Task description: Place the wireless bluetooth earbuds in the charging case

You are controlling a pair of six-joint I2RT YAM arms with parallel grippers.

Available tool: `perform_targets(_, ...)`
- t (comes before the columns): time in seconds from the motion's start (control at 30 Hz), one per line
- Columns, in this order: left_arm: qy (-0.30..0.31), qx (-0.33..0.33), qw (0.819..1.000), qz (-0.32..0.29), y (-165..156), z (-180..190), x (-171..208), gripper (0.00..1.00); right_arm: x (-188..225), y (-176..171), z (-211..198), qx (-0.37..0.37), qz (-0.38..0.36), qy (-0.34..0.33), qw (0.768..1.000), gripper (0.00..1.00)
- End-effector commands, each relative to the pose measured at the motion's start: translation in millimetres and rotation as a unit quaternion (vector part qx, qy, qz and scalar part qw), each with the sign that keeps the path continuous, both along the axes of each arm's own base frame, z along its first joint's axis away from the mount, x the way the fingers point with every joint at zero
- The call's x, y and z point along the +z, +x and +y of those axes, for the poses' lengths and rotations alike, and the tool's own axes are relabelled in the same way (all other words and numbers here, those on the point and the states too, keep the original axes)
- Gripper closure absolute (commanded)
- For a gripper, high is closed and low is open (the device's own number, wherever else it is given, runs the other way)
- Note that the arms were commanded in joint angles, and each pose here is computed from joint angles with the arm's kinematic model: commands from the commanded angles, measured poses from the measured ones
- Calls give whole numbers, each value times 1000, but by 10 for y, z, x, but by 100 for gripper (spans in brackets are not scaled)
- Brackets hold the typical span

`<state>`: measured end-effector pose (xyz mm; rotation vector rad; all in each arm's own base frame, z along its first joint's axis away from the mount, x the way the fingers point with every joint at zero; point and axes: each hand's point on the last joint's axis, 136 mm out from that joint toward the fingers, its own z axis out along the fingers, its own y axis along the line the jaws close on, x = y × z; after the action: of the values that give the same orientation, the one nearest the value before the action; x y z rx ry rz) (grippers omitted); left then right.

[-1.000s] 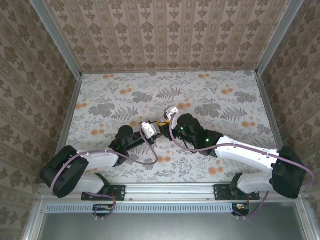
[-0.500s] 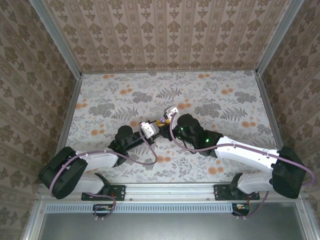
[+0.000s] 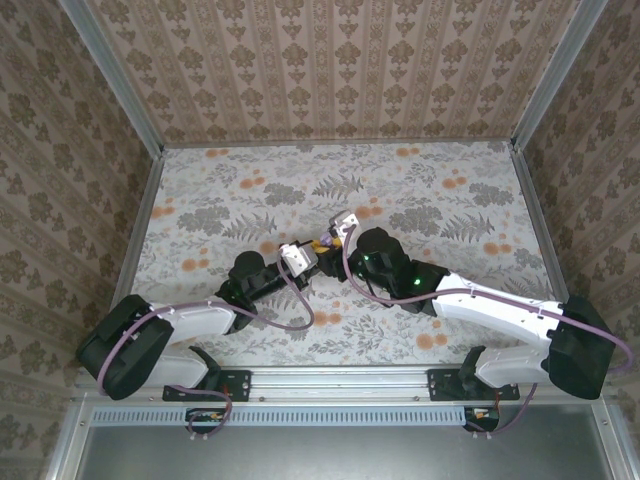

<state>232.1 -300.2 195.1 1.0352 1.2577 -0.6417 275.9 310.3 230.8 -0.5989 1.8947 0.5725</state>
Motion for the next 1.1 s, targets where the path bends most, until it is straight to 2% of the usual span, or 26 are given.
perform_targets(0.0, -29, -19, 999, -30, -66, -54, 265, 99, 92, 68, -117, -31, -9, 11, 999, 50)
perform_targets(0.2, -29, -20, 999, -29, -66, -61, 264, 98, 125, 63, -122, -29, -8, 20, 999, 45)
perform_targets(0.53, -27, -8, 999, -24, -32, -39, 229, 98, 196, 75, -158, -34, -7, 34, 999, 42)
perform_targets(0.73, -18, 23, 1000, -3, 66, 15, 99, 98, 86, 133, -268, -40, 47, 58, 996, 43)
perform_targets(0.9, -15, 35, 999, 10, 109, 34, 35, 98, -25, 164, -417, -53, 98, 50, 992, 43)
perform_targets(1.07, -8, 42, 999, 24, 126, 49, -25, 99, -274, 194, -840, -117, 192, 16, 974, 45)
